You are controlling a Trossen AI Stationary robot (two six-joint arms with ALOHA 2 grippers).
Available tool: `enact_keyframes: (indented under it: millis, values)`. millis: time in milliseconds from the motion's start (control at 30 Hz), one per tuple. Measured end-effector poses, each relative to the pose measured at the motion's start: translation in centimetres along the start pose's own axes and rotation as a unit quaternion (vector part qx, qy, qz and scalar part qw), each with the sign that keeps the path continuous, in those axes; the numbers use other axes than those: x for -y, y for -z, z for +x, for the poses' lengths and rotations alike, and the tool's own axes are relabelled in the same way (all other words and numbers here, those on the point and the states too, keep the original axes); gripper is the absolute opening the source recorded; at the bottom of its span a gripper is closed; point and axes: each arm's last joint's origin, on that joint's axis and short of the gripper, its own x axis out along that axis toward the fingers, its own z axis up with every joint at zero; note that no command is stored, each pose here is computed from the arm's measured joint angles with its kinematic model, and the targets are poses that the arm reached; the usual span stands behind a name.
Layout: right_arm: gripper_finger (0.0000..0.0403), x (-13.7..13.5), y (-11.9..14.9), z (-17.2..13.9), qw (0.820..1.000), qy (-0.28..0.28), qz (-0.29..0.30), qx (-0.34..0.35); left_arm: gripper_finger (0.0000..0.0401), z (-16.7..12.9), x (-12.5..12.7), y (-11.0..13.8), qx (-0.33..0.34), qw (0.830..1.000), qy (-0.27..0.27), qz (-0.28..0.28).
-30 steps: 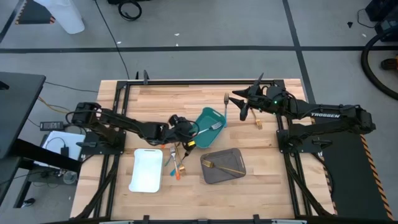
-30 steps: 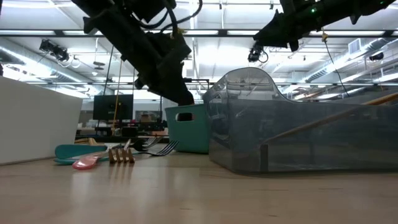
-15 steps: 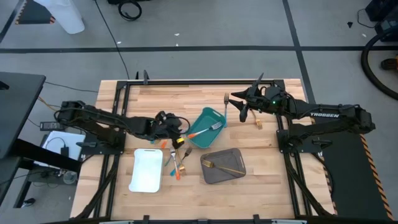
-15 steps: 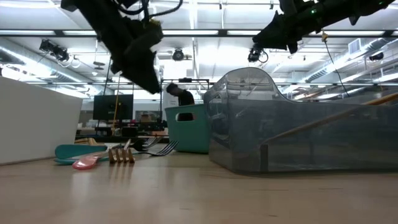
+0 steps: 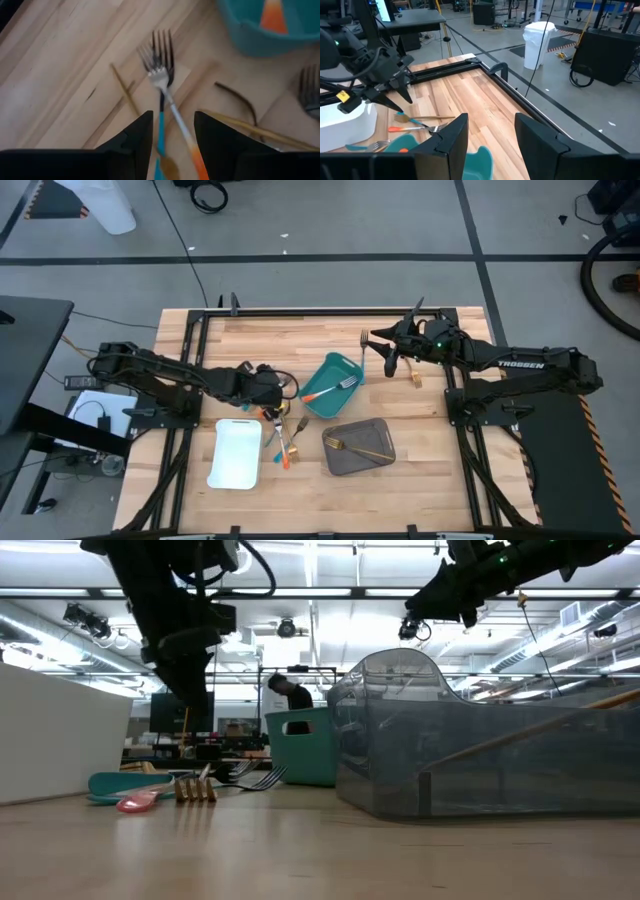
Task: Sort silverware by color (type)
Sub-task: Put the gold fork into the black transparent bin
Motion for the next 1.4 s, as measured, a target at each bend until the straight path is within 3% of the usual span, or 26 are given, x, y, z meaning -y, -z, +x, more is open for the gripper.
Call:
enact_keyframes:
  millis: [600, 833, 1033, 1400]
  values:
    - [0.0171, -0.1, 0.0, 0.0, 1.000, -0.011, -0.001, -0.001, 0.0153, 2.1, -2.1, -0.8, -0.042, 0.999, -0.020, -0.002]
    - [0.0171, -0.2, 0.1, 0.0, 1.000, -0.015, -0.001, -0.005, 0.0153, 5.1, -3.2, 1.6, -0.043, 0.999, -0.019, -0.011]
    - [0.0171, -0.2, 0.0, 0.0, 1.000, -0.016, 0.001, 0.004, 0.0140, 6.9, -4.4, 2.9, -0.067, 0.996, 0.024, -0.050]
    - [0.0171, -0.2, 0.0, 0.0, 1.000, -0.016, 0.000, 0.003, 0.0107, 7.8, -5.5, 3.3, -0.071, 0.994, 0.024, -0.076]
